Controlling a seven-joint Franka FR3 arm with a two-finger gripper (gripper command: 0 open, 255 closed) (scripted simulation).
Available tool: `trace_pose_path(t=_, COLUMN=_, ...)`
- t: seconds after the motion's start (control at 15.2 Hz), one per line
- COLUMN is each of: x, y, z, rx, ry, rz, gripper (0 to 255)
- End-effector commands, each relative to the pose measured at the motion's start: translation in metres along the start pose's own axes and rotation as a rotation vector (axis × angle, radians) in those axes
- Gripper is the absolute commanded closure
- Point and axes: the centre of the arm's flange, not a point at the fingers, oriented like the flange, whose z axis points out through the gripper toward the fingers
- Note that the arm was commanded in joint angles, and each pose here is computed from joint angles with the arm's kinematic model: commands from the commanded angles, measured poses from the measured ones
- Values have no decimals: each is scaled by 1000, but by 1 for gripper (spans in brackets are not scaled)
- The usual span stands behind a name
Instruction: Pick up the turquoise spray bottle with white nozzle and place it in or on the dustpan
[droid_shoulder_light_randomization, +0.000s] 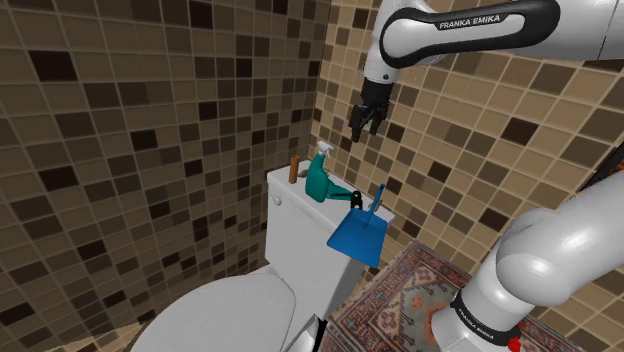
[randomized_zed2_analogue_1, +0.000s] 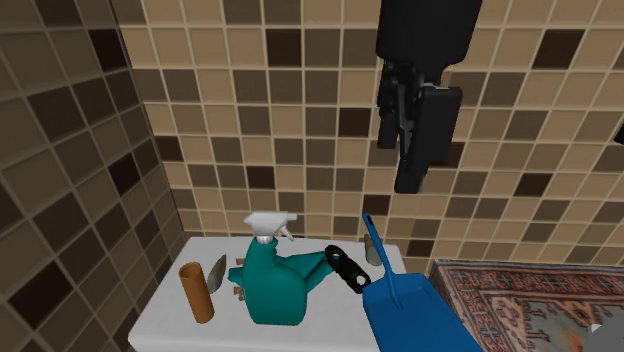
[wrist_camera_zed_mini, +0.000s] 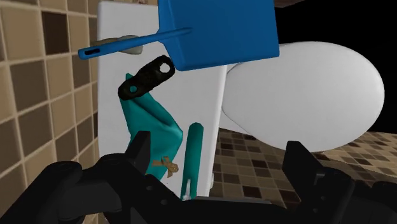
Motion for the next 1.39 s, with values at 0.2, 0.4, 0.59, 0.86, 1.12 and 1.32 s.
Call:
trace_pose_path(t=0.2, x=56, y=9, z=32, rx=6, ry=0, rz=8, gripper=0)
trace_pose_path(t=0.4, x=91, y=14, z=50, rx=10, ry=-1, rz=12, gripper=0)
trace_pose_path(t=0.59, x=126, y=18, z=68, rx=14, ry=-2, rz=17, gripper=0)
trace_pose_path(t=0.86, x=151, y=21, z=87, rx=16, ry=-2, rz=20, gripper=0)
trace_pose_path(t=1.12, x=151, y=21, z=108, rx=16, ry=-2, rz=20, gripper=0)
trace_pose_path(t=1.32, x=151, y=20, z=122, rx=16, ry=-2, rz=20, gripper=0)
